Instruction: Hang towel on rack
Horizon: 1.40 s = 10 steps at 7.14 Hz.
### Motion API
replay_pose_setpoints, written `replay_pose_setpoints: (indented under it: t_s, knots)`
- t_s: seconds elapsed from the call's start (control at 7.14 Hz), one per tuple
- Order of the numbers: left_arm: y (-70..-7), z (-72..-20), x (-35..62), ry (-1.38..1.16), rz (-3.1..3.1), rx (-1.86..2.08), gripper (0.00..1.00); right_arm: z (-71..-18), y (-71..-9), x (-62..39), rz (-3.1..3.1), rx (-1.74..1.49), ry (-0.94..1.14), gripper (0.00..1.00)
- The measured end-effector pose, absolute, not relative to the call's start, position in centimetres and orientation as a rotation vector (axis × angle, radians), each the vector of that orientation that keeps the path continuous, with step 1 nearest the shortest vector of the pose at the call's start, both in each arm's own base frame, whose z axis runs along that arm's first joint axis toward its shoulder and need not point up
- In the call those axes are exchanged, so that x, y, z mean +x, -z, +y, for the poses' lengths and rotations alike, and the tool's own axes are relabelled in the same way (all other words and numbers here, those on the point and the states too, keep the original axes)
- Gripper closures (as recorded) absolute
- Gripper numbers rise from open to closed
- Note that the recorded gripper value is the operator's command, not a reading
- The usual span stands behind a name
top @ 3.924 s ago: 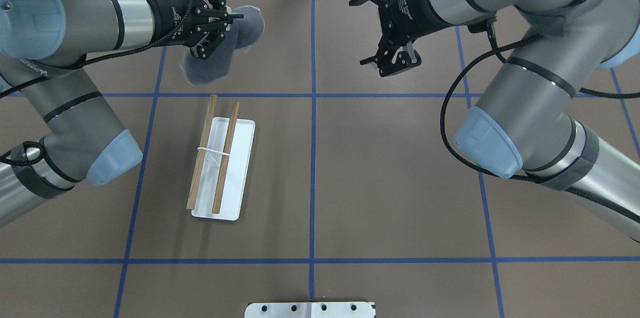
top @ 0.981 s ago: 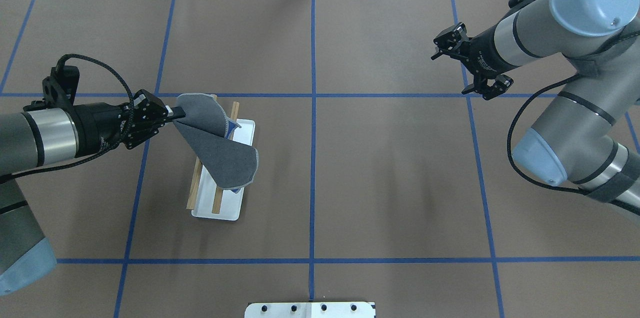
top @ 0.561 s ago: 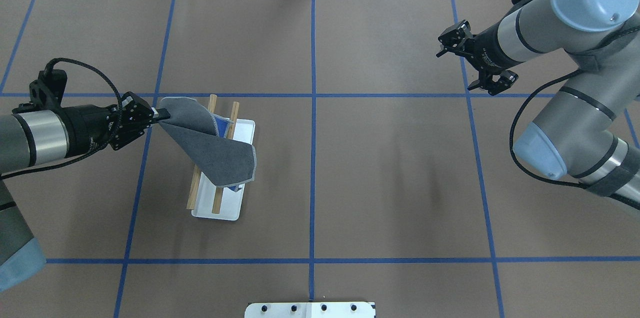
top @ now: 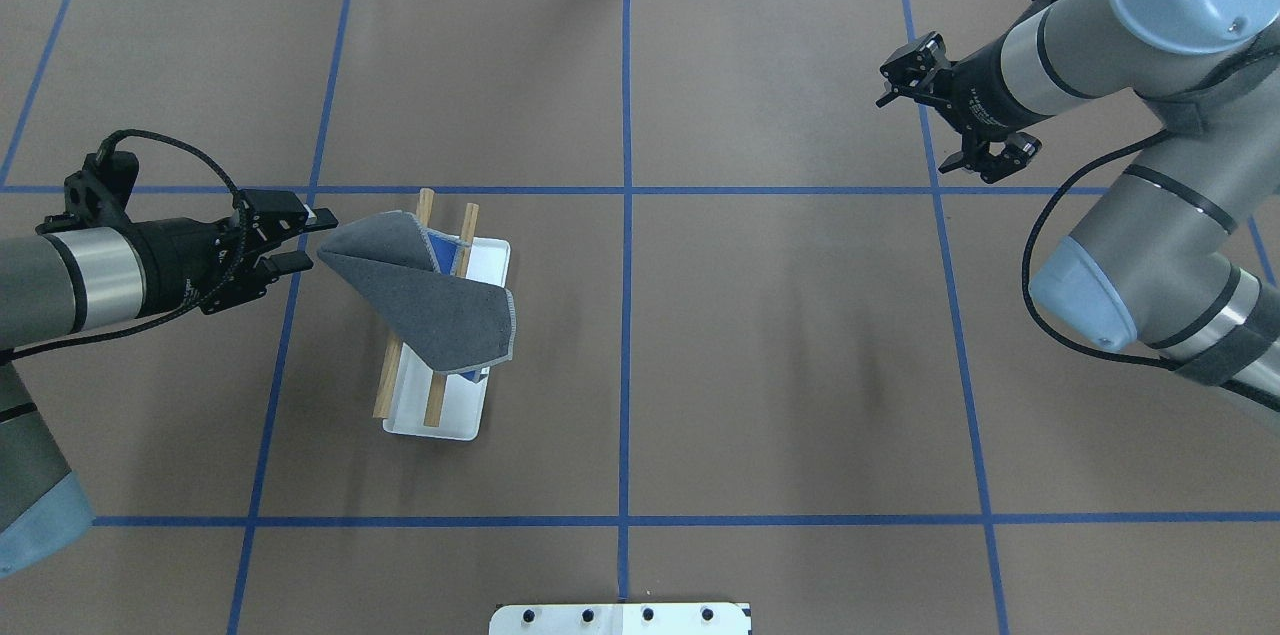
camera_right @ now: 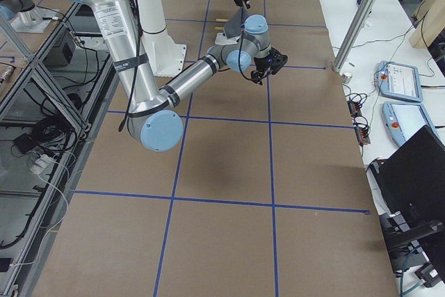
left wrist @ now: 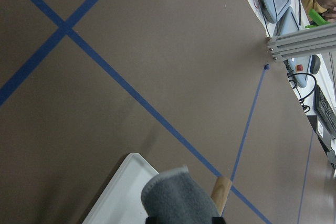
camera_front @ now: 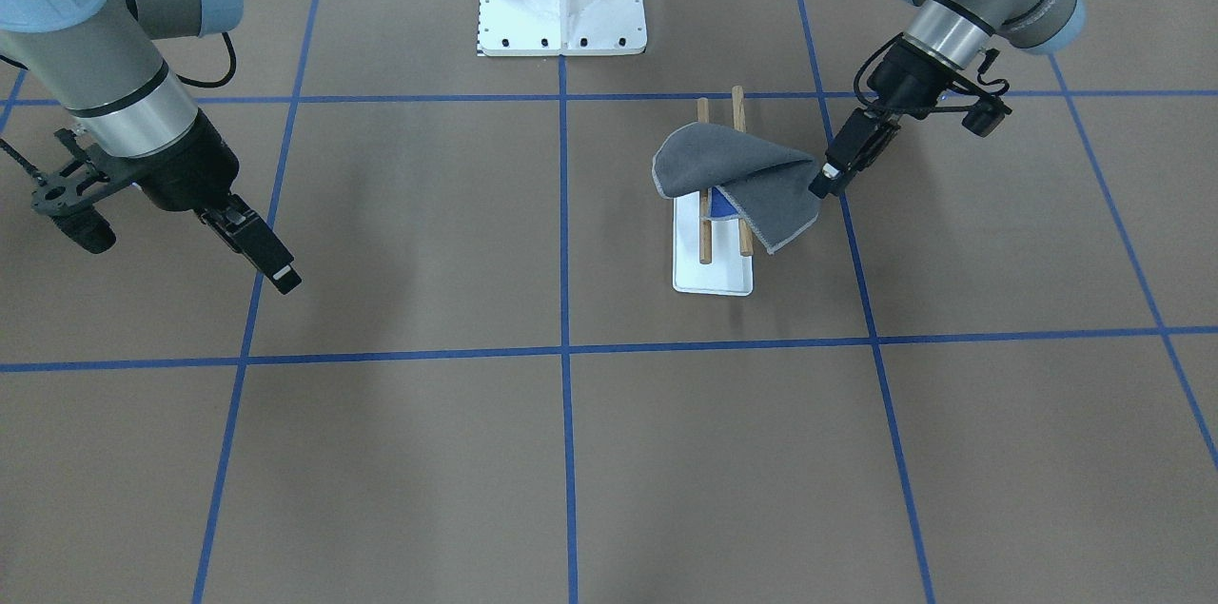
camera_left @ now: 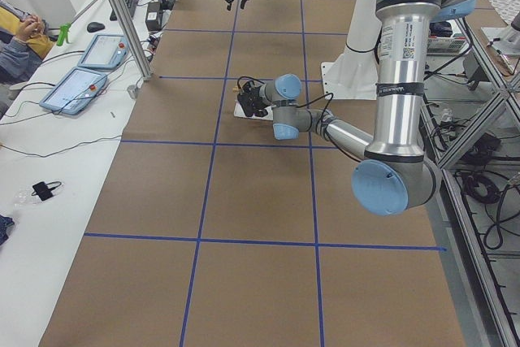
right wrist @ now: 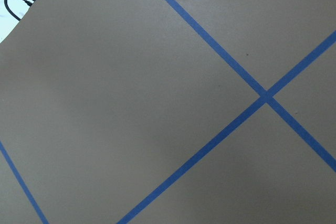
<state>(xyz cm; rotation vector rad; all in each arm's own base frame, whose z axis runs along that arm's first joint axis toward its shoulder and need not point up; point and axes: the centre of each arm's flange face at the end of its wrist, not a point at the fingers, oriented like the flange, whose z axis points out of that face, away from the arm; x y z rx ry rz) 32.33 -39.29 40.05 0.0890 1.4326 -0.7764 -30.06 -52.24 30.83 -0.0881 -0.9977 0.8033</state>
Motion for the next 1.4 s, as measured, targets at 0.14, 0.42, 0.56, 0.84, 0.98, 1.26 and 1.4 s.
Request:
replay_pose_setpoints:
  t_s: [0.14,0.42,0.56,0.84,0.98,1.26,1.4]
  knots:
    - [-41.4,-39.1,32.1,0.782,1.405,0.089,0.02,-52.3,-30.9,-29.9,-0.998,-0.086,-0.803,0.0]
    - [-42.6,-39.9,29.9,0.811,1.38,0.118,0.02,-52.7,-31.2,-29.1,-0.992,-0.07,-0.787,0.0]
    - [-43.0,-41.0,27.9,0.812,1.364,0.166,0.02,-52.9,-31.8,-28.5,-0.982,-0.056,-0.767,0.0]
    - [-45.2,-42.7,23.4,0.676,1.263,0.333,0.02,-53.0,-35.2,-26.1,-0.932,0.0,-0.67,0.0]
    - [-47.4,-43.4,21.3,0.575,1.177,0.425,0.02,-53.4,-37.4,-23.6,-0.902,0.034,-0.617,0.0]
    - [-53.3,-44.7,17.4,0.313,0.942,0.594,0.02,-54.3,-42.2,-17.8,-0.844,0.091,-0.489,0.0]
    - [-55.8,-45.4,15.2,0.181,0.833,0.632,0.02,-54.7,-44.5,-14.4,-0.829,0.11,-0.415,0.0]
